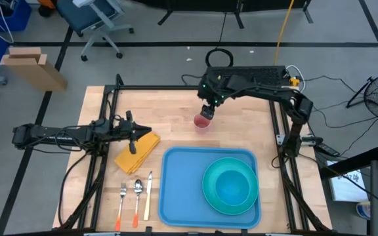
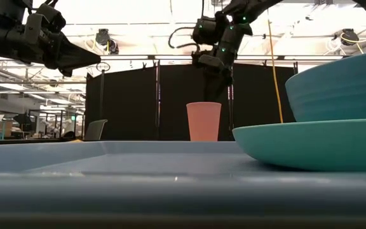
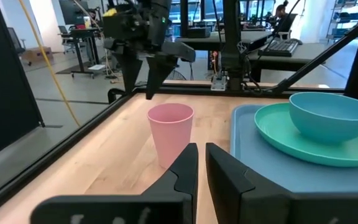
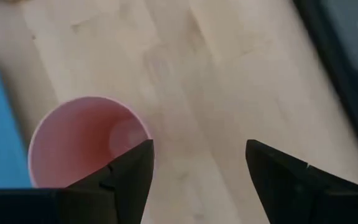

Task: Set up tray
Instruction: Put the pink cup to the top left of the blue plate on the blue tray

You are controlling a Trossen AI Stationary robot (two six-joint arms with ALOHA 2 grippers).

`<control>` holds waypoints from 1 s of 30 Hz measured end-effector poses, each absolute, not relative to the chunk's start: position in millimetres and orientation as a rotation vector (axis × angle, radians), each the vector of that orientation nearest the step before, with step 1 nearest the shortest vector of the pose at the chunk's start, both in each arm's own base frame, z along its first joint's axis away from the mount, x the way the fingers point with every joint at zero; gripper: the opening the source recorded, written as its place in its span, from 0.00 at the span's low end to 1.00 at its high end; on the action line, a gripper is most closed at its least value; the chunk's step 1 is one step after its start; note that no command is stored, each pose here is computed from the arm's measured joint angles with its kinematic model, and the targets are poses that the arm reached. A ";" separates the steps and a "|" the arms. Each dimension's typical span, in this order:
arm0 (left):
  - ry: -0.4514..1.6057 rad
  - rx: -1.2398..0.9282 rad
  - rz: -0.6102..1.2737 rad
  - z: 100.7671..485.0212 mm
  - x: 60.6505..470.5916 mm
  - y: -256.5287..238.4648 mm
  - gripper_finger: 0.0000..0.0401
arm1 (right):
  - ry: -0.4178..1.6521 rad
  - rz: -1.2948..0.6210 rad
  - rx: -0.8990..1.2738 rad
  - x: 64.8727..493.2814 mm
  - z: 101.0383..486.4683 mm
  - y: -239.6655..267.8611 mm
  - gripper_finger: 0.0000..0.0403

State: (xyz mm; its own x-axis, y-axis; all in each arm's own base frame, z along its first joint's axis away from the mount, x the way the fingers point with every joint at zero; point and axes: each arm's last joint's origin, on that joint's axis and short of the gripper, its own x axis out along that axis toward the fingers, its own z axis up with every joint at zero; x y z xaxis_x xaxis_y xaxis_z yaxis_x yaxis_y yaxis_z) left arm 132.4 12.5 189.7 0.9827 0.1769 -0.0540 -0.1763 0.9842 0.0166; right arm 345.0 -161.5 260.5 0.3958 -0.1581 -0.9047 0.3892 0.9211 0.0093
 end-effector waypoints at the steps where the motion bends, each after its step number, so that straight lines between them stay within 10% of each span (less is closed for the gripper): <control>1: 0.055 0.010 0.176 189.7 132.4 12.5 0.09 | 1.109 -0.344 0.224 345.9 261.7 -158.8 0.61; 30: 0.054 -0.016 0.175 189.7 132.5 12.4 0.09 | 1.127 -0.304 0.180 355.1 255.3 -138.8 0.61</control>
State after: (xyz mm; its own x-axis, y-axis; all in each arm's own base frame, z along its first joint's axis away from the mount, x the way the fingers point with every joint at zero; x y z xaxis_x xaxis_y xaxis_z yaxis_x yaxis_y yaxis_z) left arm 132.5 12.4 189.7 0.9833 0.1737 -0.0547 -0.1746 0.9846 -0.0109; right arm 355.1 -138.8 255.3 0.3941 -0.1479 -0.9071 0.3285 0.9444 -0.0113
